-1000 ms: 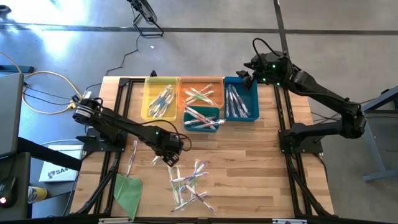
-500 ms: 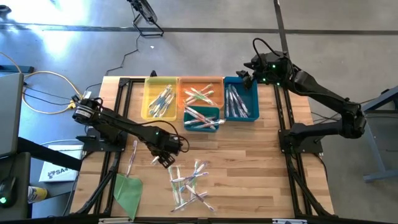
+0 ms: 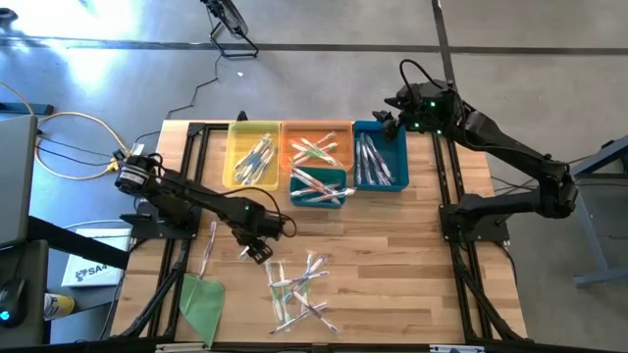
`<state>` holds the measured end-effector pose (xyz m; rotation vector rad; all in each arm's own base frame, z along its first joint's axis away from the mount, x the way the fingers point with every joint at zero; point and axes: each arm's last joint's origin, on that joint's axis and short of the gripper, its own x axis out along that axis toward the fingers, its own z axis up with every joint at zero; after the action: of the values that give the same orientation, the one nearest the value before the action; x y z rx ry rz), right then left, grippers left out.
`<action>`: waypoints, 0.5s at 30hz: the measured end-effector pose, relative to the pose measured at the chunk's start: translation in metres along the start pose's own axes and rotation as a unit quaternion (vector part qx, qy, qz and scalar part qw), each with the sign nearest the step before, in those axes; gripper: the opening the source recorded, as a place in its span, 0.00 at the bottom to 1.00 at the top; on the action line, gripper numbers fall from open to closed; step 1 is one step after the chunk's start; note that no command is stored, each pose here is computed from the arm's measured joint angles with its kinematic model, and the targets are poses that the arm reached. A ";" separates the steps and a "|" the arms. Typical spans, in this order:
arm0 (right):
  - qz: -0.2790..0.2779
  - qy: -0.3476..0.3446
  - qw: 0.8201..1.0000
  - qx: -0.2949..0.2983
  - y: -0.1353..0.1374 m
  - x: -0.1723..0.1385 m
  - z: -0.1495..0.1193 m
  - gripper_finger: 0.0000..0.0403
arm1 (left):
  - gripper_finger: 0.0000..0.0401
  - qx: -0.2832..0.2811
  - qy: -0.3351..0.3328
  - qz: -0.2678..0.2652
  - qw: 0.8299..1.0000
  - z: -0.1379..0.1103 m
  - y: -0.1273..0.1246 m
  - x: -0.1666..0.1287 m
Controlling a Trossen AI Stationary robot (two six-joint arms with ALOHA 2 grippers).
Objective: Pick & Place Toothbrushes
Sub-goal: Put the green toothbrush into the orange bin
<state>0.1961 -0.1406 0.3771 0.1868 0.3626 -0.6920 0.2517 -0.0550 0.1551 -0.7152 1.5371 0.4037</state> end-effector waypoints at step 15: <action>0.000 -0.003 1.000 -0.004 0.000 0.000 0.001 0.64 | 0.49 0.003 -0.048 -0.006 0.999 0.006 -0.002 0.001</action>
<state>0.1963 -0.1407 0.3777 0.1777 0.3589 -0.6908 0.2578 -0.0527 0.1535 -0.6907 1.4423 0.4177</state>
